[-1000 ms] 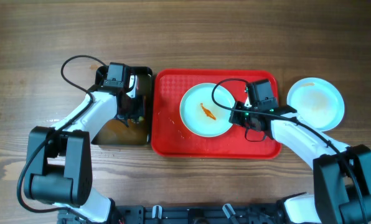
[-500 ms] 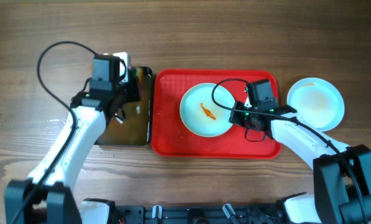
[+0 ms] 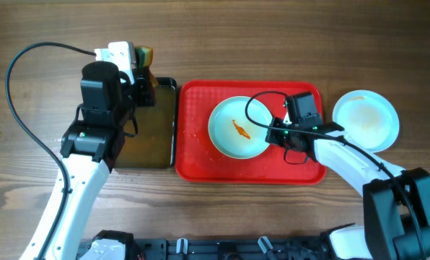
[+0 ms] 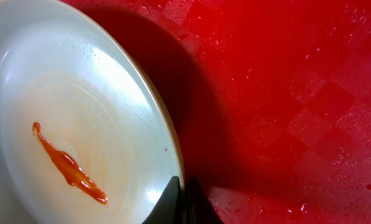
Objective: Clean dirty plates on tray and stack at the side
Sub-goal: 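Lift the green sponge out of the water with the left gripper, then wipe the held plate with the sponge in the left gripper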
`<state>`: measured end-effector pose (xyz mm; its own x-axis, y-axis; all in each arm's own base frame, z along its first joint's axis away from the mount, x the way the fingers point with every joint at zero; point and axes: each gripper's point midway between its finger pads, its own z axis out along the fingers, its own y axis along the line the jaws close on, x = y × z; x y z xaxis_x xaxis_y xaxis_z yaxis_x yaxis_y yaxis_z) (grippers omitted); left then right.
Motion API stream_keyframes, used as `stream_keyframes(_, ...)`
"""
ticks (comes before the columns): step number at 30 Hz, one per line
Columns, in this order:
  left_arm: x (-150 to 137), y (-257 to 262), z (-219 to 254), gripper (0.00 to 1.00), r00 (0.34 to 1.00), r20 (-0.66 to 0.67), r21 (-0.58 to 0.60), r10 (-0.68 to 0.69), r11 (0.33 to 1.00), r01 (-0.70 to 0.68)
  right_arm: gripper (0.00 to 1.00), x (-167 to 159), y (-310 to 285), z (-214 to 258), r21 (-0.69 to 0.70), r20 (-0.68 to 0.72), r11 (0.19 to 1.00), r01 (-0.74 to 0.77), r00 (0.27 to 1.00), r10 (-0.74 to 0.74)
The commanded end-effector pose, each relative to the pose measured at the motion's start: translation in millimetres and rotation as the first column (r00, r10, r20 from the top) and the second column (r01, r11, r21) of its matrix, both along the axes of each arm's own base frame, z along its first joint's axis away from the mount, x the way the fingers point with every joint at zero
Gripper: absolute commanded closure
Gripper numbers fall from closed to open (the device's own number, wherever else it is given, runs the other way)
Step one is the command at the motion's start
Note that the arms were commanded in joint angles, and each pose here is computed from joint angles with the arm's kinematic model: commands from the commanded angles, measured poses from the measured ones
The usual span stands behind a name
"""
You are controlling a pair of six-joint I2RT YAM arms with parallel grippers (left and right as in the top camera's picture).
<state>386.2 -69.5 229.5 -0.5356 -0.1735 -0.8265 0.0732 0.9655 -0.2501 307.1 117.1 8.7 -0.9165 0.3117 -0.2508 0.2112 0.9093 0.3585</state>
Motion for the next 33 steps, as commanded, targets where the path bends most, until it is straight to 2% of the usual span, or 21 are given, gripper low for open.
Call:
stream_keyframes(1, -1, 5, 11, 0.96, 0.999, 0.034, -0.006, 0.023, 1.000, -0.023, 0.96, 0, -2, 1, -0.018, 0.016, 1.000, -0.009, 1.000, 0.009)
stream_keyframes(12, 0, 5, 8, 0.96, 0.999, 0.024, 0.000, 0.024, 1.000, -0.024, 0.96, 3, -1, 3, -0.013, 0.034, 1.000, -0.009, 0.999, 0.010)
stream_keyframes(15, -2, 1, -16, 0.96, 0.997, -0.070, -0.037, 0.034, 0.999, -0.037, 0.96, 3, 0, 3, -0.014, 0.036, 1.000, -0.027, 0.999, 0.028)
stream_keyframes(18, -9, -32, -53, 0.96, 0.974, -0.210, -0.122, -0.080, 0.991, 0.056, 0.96, 1, 5, 4, 0.008, 0.033, 0.999, -0.049, 0.998, 0.049)
stream_keyframes(20, -15, -64, -79, 0.96, 0.935, -0.290, -0.205, -0.202, 0.968, 0.146, 0.96, 1, 6, 4, 0.012, 0.032, 0.999, -0.051, 0.998, 0.050)
stream_keyframes(22, -21, -92, -104, 0.96, 0.890, -0.364, -0.284, -0.274, 0.943, 0.174, 0.96, 0, 8, 4, 0.022, 0.030, 0.998, -0.056, 0.998, 0.055)
stream_keyframes(26, -33, -152, -134, 0.96, 0.800, -0.387, -0.393, -0.459, 0.867, 0.307, 0.96, 0, 8, 4, 0.022, 0.030, 0.998, -0.055, 0.998, 0.055)
stream_keyframes(29, -40, -193, -159, 0.96, 0.762, -0.408, -0.443, -0.504, 0.838, 0.317, 0.96, 0, 8, 4, 0.025, 0.029, 0.998, -0.057, 0.998, 0.056)
stream_keyframes(33, -52, -235, -185, 0.96, 0.729, -0.449, -0.525, -0.516, 0.813, 0.252, 0.96, 0, 8, 4, 0.025, 0.029, 0.998, -0.057, 0.998, 0.056)
